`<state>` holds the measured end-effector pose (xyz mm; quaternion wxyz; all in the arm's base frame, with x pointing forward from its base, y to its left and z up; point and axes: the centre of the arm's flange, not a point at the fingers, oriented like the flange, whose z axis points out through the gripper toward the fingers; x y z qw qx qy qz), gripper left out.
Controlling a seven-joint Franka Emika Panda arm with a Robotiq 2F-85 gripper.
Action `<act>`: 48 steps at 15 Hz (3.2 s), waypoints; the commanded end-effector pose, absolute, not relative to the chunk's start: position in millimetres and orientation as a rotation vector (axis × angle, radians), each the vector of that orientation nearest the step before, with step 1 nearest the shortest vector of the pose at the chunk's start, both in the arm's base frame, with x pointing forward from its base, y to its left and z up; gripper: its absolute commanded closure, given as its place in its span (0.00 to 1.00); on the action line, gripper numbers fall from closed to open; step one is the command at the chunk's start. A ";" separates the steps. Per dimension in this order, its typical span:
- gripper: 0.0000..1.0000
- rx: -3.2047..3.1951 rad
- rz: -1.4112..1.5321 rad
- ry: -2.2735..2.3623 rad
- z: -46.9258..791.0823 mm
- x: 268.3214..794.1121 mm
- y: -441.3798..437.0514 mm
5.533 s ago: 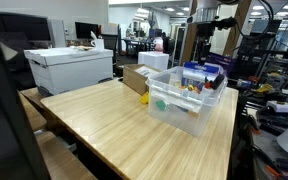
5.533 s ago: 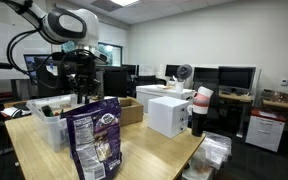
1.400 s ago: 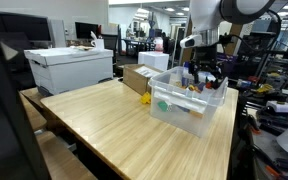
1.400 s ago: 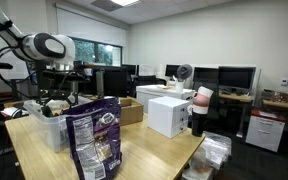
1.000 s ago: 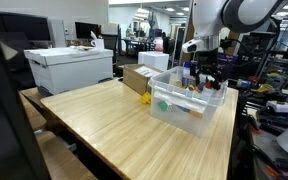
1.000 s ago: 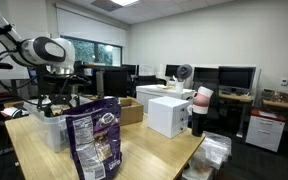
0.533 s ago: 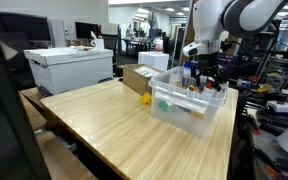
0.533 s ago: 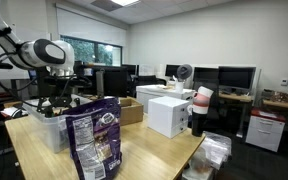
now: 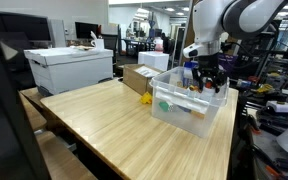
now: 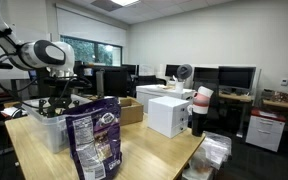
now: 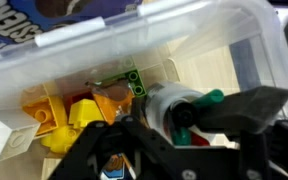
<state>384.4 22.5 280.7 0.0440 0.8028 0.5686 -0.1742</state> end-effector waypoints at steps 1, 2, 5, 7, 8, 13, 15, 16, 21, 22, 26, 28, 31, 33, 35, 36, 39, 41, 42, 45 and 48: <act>0.55 2.462 -0.552 1.730 267.7 378.5 18.3; 0.58 2.468 -0.554 1.734 267.2 378.2 18.8; 0.66 2.486 -0.541 1.745 268.9 379.8 21.4; 0.66 2.508 -0.526 1.757 270.2 381.2 25.0; 0.66 2.517 -0.517 1.759 270.6 381.6 27.1; 0.66 2.564 -0.476 1.804 273.2 384.4 45.8; 0.66 2.573 -0.462 1.827 273.5 384.5 53.3; 0.66 2.575 -0.455 1.843 275.5 385.6 58.9; 0.66 2.554 -0.447 1.863 284.9 390.9 74.5; 0.66 2.549 -0.445 1.865 287.4 392.0 76.5; 0.66 2.531 -0.460 1.851 301.4 398.6 82.4; 0.66 2.527 -0.488 1.855 310.6 401.5 83.8; 0.66 2.522 -0.481 1.847 341.0 410.8 87.6; 0.66 2.512 -0.463 1.842 356.9 417.7 91.2; 0.66 2.503 -0.422 1.839 377.7 425.9 96.3; 0.66 2.500 -0.409 1.839 385.2 429.1 97.7; 0.66 2.486 -0.372 1.824 406.0 439.2 101.9; 0.66 2.476 -0.350 1.810 418.0 447.2 104.1; 0.66 2.473 -0.335 1.799 425.7 453.5 104.6; 0.66 2.477 -0.293 1.757 441.7 468.5 100.5; 0.66 2.498 -0.234 1.677 465.3 492.1 85.5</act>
